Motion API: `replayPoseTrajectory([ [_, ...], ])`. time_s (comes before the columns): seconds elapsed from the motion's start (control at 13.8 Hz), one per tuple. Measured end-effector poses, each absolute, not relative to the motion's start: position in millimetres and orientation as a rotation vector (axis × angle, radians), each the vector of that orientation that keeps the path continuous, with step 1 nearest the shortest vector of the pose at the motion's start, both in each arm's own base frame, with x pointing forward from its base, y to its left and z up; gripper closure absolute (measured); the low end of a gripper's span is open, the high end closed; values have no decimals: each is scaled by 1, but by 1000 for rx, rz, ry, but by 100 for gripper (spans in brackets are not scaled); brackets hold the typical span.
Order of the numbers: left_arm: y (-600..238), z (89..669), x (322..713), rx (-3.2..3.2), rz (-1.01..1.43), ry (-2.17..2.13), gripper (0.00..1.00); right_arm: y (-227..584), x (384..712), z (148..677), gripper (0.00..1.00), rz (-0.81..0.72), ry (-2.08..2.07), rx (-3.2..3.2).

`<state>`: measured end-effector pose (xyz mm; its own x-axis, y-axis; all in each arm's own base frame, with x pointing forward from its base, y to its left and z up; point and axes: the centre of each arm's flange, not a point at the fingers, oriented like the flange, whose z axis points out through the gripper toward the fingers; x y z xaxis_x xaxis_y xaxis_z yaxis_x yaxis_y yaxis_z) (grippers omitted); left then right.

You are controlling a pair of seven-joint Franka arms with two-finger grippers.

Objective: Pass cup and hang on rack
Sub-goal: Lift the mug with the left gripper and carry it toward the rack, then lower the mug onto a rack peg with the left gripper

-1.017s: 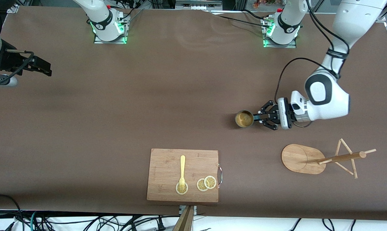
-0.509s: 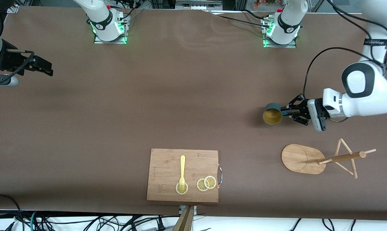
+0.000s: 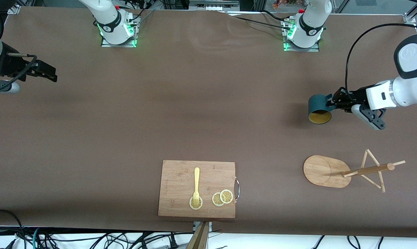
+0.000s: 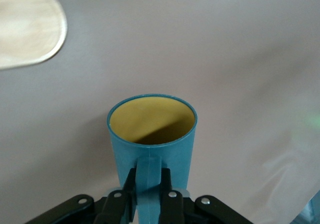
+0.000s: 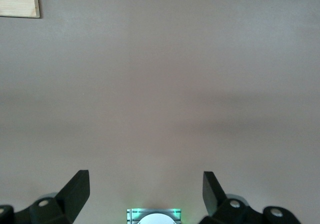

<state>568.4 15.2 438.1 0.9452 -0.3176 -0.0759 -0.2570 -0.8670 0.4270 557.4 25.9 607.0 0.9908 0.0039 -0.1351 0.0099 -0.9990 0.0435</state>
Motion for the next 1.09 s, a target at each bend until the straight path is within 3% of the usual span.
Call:
replayPoseTrajectory([
  [0.29, 31, 459, 588, 2723, -318, -100, 79, 26, 557, 607, 0, -209, 11, 3090],
  [0.65, 87, 437, 627, 2700, -446, 251, 79, 26, 557, 607, 0, -210, 11, 3091],
  [1.09, 146, 444, 640, 2362, -376, 584, 79, 26, 557, 607, 0, -210, 11, 3091],
])
